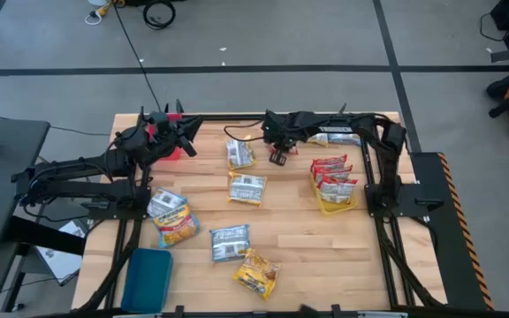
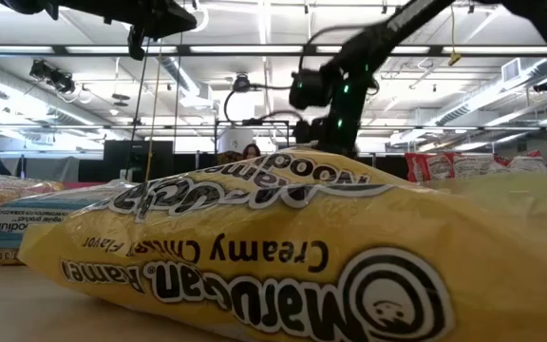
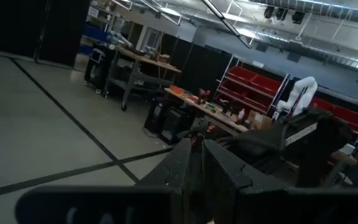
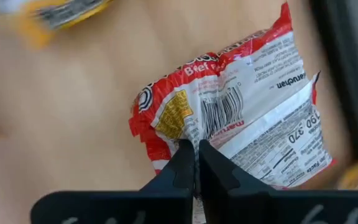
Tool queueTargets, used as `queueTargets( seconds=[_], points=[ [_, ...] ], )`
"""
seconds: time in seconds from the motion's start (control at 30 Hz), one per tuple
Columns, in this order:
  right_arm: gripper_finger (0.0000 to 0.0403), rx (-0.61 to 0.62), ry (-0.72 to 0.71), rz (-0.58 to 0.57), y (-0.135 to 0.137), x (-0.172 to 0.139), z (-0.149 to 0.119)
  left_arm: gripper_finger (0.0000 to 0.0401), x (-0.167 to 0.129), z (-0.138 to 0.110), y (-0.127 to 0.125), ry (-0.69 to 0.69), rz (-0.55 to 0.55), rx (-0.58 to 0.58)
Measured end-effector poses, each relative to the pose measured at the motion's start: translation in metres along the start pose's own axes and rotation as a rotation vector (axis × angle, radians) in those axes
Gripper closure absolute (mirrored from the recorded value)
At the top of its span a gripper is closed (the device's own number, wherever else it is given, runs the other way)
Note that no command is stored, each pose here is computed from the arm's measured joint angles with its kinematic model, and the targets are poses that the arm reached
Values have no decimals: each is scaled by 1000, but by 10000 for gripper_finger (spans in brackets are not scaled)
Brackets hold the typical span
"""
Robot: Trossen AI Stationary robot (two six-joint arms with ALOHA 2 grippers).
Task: Sort Maruchan noodles
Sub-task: Put the red noodle pack into the yellow bin
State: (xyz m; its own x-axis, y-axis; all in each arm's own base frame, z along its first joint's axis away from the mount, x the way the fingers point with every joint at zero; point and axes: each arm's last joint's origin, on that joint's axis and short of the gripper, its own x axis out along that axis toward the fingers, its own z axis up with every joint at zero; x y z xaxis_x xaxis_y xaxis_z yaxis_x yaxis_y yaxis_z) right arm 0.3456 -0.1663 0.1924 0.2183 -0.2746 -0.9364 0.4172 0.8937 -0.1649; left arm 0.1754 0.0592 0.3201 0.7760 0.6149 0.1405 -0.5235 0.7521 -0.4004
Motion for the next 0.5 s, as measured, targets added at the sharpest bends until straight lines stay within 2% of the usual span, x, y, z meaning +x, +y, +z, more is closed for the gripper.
queueTargets(
  seconds=[0.17, 0.23, 0.33, 0.5],
  points=[
    [396, 302, 189, 214, 22, -17, -16, 355, 0, -2, -3, 48, -120, -2],
    [390, 372, 228, 286, 36, -19, -17, 355, -1, -2, -5, 74, -180, -20],
    [381, 318, 232, 332, 60, -14, -16, 355, -2, -4, -8, 120, -274, -23],
    [340, 93, 196, 325, 82, -22, -18, 355, -5, -8, -16, 171, -358, -63]
  ],
)
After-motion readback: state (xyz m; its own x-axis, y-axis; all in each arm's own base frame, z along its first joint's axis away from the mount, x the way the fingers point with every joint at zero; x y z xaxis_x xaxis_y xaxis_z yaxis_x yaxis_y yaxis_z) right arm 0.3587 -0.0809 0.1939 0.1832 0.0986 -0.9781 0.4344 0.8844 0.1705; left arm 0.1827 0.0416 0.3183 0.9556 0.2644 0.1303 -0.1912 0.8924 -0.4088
